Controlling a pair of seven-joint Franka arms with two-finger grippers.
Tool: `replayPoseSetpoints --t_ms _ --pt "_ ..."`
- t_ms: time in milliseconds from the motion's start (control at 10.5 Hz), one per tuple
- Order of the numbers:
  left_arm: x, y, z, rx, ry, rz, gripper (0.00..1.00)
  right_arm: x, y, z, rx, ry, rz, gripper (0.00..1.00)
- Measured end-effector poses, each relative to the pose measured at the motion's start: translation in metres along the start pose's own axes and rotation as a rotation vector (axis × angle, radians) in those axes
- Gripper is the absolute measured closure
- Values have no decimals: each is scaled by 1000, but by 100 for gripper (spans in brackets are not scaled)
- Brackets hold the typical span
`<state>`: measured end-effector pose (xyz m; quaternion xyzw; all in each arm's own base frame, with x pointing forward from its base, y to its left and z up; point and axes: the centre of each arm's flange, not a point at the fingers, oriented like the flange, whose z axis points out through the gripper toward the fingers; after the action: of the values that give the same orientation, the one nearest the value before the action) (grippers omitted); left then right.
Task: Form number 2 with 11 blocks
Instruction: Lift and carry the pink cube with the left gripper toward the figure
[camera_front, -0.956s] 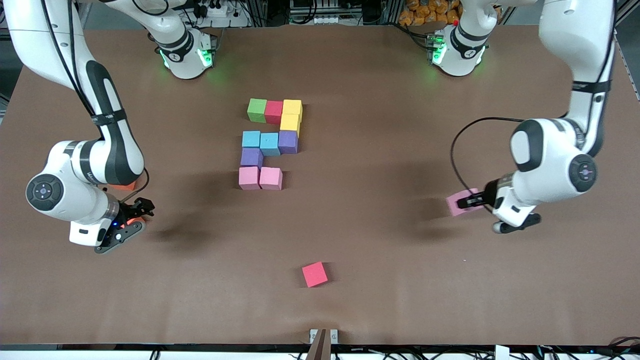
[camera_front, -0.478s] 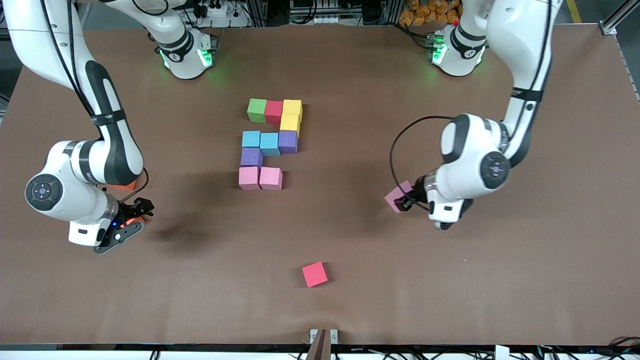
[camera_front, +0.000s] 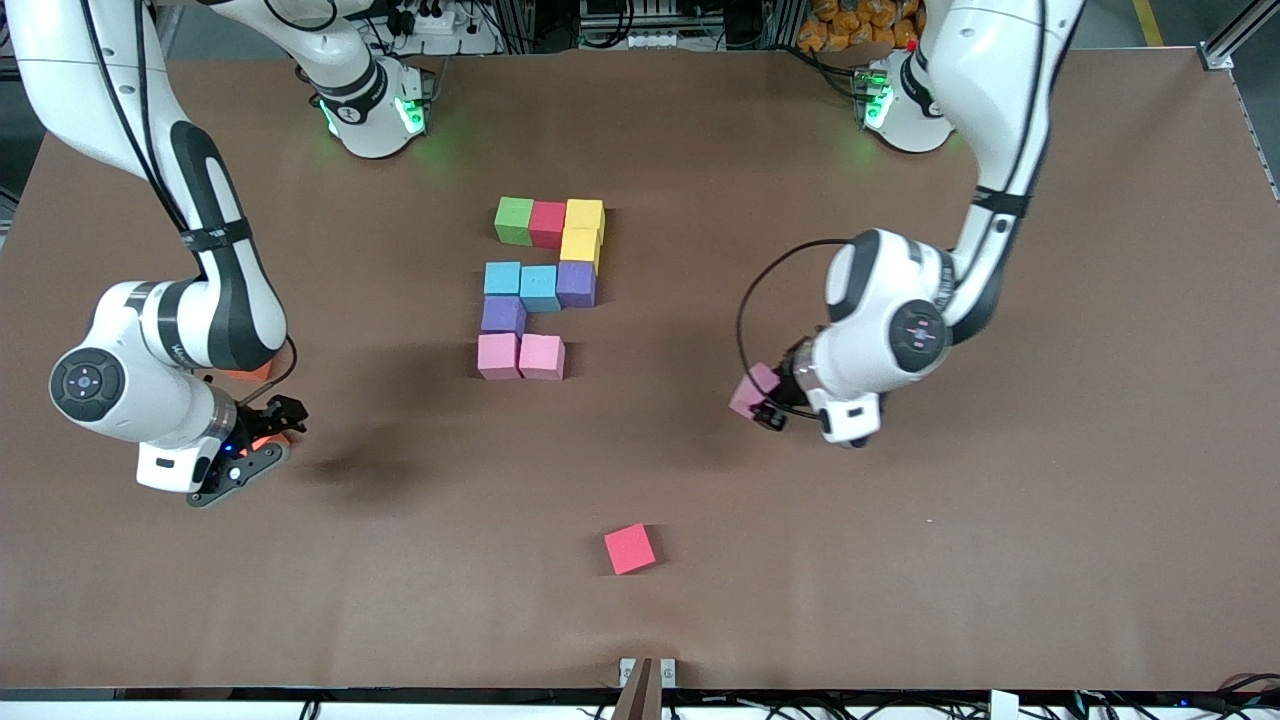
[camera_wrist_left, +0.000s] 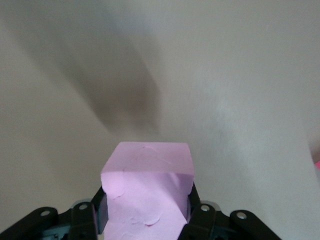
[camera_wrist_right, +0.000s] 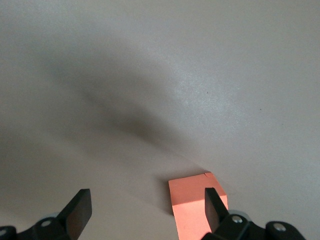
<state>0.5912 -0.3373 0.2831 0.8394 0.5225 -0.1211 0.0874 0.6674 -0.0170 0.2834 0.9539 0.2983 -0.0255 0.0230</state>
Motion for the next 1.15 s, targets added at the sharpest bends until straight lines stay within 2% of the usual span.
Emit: replayPoseSetpoints --t_ms 287,478,860,1147 --pt "-28 -2 6 14 -12 -130 39 0 0 0 0 0 0 0" --pt "-60 -4 4 13 -13 -233 39 0 0 0 0 0 0 0" --pt "-56 8 18 -95 -5 -415 39 0 0 0 0 0 0 0" --pt "-91 11 57 -149 -16 -474 39 0 0 0 0 0 0 0"
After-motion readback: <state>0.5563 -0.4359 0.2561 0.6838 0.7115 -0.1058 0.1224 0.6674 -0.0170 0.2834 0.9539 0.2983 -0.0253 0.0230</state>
